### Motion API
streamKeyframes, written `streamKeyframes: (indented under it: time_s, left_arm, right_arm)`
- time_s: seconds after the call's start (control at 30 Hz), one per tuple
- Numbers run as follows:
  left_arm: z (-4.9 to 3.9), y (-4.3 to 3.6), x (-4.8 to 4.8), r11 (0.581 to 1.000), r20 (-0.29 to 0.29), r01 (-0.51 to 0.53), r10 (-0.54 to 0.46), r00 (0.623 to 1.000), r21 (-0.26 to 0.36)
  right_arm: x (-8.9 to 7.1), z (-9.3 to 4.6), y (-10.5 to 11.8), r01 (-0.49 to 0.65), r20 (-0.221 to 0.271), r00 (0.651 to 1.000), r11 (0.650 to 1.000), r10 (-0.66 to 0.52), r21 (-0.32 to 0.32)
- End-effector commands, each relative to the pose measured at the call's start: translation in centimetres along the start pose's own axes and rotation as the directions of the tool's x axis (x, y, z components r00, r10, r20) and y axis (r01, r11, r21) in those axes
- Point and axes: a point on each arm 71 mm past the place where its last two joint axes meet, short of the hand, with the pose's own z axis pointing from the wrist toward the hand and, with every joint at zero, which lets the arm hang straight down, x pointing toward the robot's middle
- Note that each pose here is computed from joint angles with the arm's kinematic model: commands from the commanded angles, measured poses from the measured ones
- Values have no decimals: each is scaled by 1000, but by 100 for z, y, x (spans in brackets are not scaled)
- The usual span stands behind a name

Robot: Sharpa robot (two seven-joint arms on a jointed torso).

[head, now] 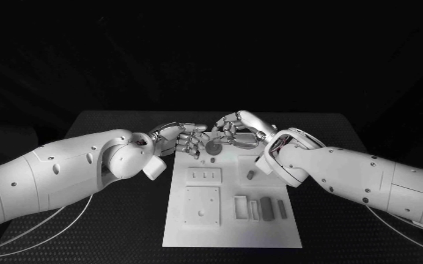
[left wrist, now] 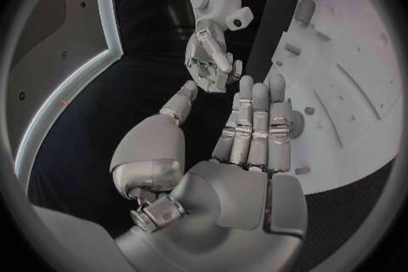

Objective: Assemble the parts on the task board

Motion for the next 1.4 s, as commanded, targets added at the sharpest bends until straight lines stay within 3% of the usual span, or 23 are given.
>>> streamKeyframes:
  time_s: [0.03,0.17,0.23,0.3,0.4,0.47,0.57,0.77,0.8,1.0,1.07,1.27,1.4]
  left_arm:
    - [-18,-3,-39,999,32,-50,50,998,0]
    - [-54,-48,-134,977,144,-210,201,969,48]
    - [-83,-114,-183,919,250,-384,353,902,88]
    - [-112,-185,-190,796,320,-593,535,782,117]
    - [-137,-281,-144,600,412,-785,683,604,155]
    - [-131,-323,-104,507,451,-844,721,526,174]
    - [-114,-370,7,395,487,-895,752,445,208]
    - [-81,-419,194,306,524,-914,750,404,267]
    - [-68,-428,246,291,529,-915,749,400,280]
    - [-23,-385,425,260,501,-912,770,395,319]
    - [-9,-376,475,251,492,-911,777,392,328]
    - [29,-374,608,240,465,-901,791,397,361]
    - [29,-375,659,241,455,-895,793,405,376]
  right_arm:
    - [-12,-16,-88,-44,-32,998,998,45,44]
    - [-42,-41,-214,-131,-54,989,984,138,119]
    - [-47,-56,-286,-203,-72,973,964,218,170]
    - [-39,-78,-350,-274,-107,947,937,302,216]
    - [-13,-108,-435,-377,-170,885,881,434,286]
    - [-9,-125,-503,-429,-200,839,840,507,332]
    - [-15,-148,-570,-486,-245,769,789,591,377]
    - [-23,-173,-617,-584,-292,631,688,719,431]
    - [-30,-167,-621,-615,-283,600,658,748,434]
    - [-86,-163,-648,-722,-262,476,543,840,429]
    - [-106,-179,-651,-739,-275,444,521,853,426]
    - [-137,-202,-659,-751,-303,420,515,855,413]
    - [-134,-205,-671,-744,-299,423,517,855,424]
